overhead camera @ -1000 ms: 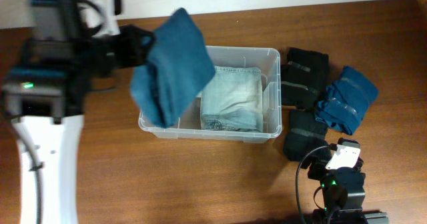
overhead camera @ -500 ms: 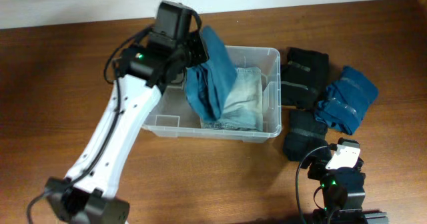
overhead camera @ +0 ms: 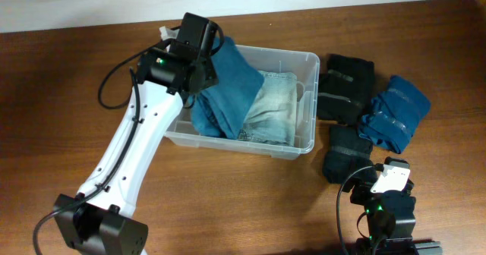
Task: Pack container
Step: 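Lower the dark-blue jeans into the bin's left half and press flat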
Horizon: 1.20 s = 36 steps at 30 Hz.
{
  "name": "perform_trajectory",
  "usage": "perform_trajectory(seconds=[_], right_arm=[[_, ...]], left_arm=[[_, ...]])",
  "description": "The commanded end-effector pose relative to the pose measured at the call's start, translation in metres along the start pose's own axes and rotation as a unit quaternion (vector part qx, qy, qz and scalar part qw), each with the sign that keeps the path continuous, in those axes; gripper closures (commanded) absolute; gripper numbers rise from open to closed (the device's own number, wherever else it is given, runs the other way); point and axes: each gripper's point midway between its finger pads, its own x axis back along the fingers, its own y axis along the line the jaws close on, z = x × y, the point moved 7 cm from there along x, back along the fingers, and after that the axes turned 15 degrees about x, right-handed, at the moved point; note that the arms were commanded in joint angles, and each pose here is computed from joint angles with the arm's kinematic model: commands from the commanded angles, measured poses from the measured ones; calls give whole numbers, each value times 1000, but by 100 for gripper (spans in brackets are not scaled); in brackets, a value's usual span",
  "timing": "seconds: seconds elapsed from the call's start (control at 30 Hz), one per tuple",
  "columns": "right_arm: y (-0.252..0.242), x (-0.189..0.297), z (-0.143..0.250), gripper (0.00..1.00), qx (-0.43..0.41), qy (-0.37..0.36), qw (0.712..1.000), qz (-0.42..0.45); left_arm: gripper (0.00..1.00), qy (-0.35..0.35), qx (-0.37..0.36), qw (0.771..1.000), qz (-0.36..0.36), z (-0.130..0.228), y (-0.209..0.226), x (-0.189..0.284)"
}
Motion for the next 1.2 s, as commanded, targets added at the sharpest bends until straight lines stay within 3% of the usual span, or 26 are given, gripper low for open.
perform_trajectory(seconds=[0.0, 0.1, 0.17, 0.27, 0.4, 0.47, 0.57, 0.73, 0.87, 1.0, 1.17], right_arm=[[-1, -1, 2, 2, 2, 1, 1000, 4], [-1, -1, 2, 2, 2, 1, 1000, 4], [-1, -1, 2, 2, 2, 1, 1000, 4], [-1, -1, 2, 2, 2, 1, 1000, 4], [-1, -1, 2, 2, 2, 1, 1000, 4], [-1, -1, 2, 2, 2, 1, 1000, 4], [-1, -1, 2, 2, 2, 1, 1000, 4], [-1, -1, 2, 2, 2, 1, 1000, 4], [-1, -1, 2, 2, 2, 1, 1000, 4], [-1, -1, 2, 2, 2, 1, 1000, 4], [-1, -1, 2, 2, 2, 1, 1000, 4]], left_arm=[[99, -39, -6, 997, -64, -12, 20, -3], [96, -40, -14, 995, -89, -10, 27, -2], [67, -43, -16, 994, -98, -10, 30, -2], [61, -45, -46, 992, -112, -12, 34, -1], [59, -64, -61, 986, -145, -19, 47, 8], [59, -67, -48, 988, -128, -23, 49, 16], [66, -66, -44, 995, -58, -28, 36, 26], [72, -52, -175, 979, 90, -29, -9, 24], [72, -41, -192, 979, 61, -28, -10, -5], [73, 17, -171, 985, 8, -16, -2, -57], [73, 118, -186, 974, -47, 20, 10, -135]])
